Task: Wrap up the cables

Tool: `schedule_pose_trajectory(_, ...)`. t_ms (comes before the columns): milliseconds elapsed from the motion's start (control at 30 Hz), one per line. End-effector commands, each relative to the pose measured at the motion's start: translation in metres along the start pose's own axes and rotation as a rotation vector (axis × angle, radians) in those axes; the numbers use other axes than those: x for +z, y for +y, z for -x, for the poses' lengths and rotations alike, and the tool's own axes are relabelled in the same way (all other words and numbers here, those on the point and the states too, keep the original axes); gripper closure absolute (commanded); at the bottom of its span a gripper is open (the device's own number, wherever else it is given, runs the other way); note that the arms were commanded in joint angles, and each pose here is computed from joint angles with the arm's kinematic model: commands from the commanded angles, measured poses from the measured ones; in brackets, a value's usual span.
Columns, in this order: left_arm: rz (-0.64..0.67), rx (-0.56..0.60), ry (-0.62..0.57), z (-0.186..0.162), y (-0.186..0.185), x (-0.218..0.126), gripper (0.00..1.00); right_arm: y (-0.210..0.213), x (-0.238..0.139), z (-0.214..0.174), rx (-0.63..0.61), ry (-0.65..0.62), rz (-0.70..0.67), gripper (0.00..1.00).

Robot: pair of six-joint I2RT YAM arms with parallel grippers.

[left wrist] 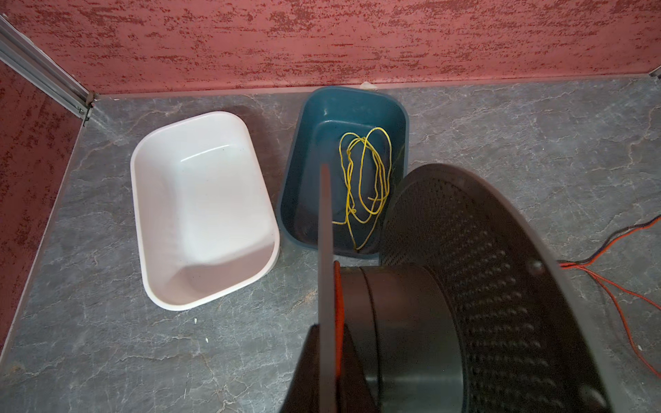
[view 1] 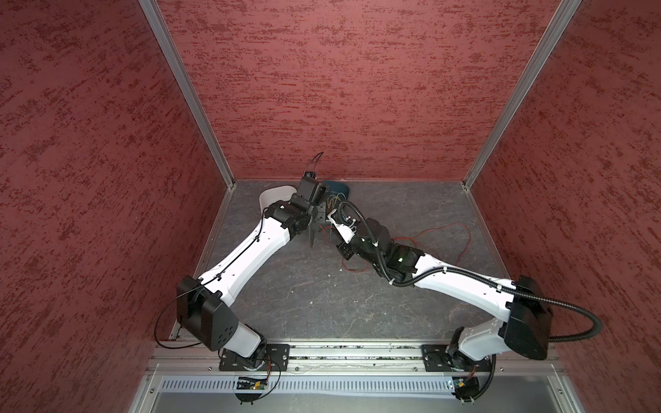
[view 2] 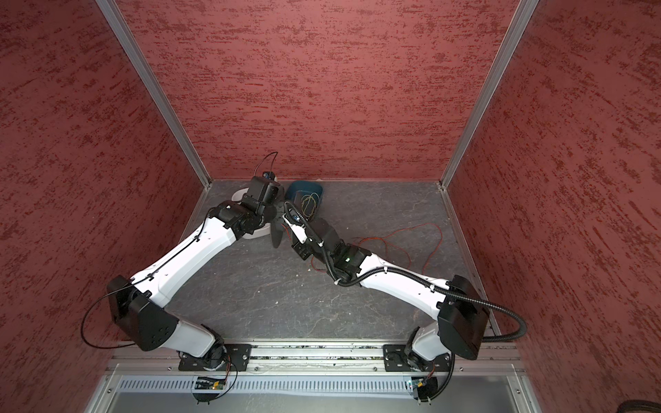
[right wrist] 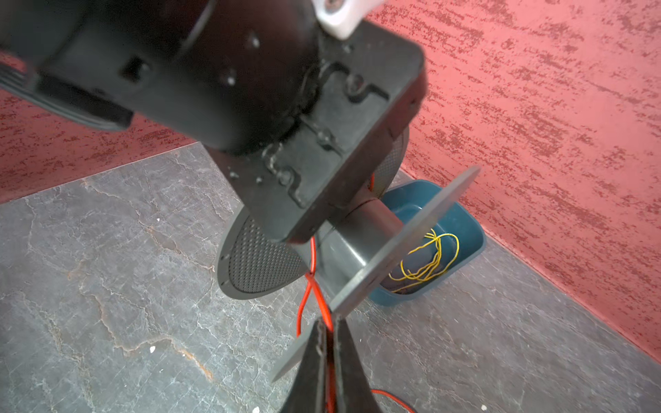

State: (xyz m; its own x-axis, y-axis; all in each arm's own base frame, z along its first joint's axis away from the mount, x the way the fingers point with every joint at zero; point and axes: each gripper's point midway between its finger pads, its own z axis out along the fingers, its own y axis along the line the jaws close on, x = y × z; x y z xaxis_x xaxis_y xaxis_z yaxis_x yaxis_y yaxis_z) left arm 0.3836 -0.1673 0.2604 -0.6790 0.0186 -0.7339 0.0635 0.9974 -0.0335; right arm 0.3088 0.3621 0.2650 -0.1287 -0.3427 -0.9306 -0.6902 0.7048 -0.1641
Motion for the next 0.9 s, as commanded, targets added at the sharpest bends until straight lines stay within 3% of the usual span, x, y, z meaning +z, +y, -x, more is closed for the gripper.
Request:
schedule_pose_trajectory(0, -0.075, -0.015, -0.037, 0.015, -0.009, -0.024, 1.0, -0.028, -0.003, 0.001, -0.009, -0.026, -0.12, 0.83)
schedule_pose_trajectory(133, -0.07, -0.001, -0.02, 0.009, -0.006, -0.022, 1.0, -0.028, -0.001, -0.012, -0.003, -0.006, -0.101, 0.7)
schedule_pose_trajectory(200, -0.069, 0.001, -0.01, 0.006, -0.006, -0.021, 1.0, -0.03, -0.001, -0.017, 0.004, 0.006, -0.098, 0.7)
schedule_pose_trajectory(633, -0.041, 0.089, 0.015, -0.016, -0.001, -0.016, 1.0, -0.054, -0.023, -0.019, 0.068, 0.058, 0.0, 0.75)
schedule_pose_trajectory(867, -0.069, 0.142, 0.011, -0.03, -0.012, -0.02, 1.0, -0.077, -0.023, -0.007, 0.095, 0.052, 0.001, 0.83)
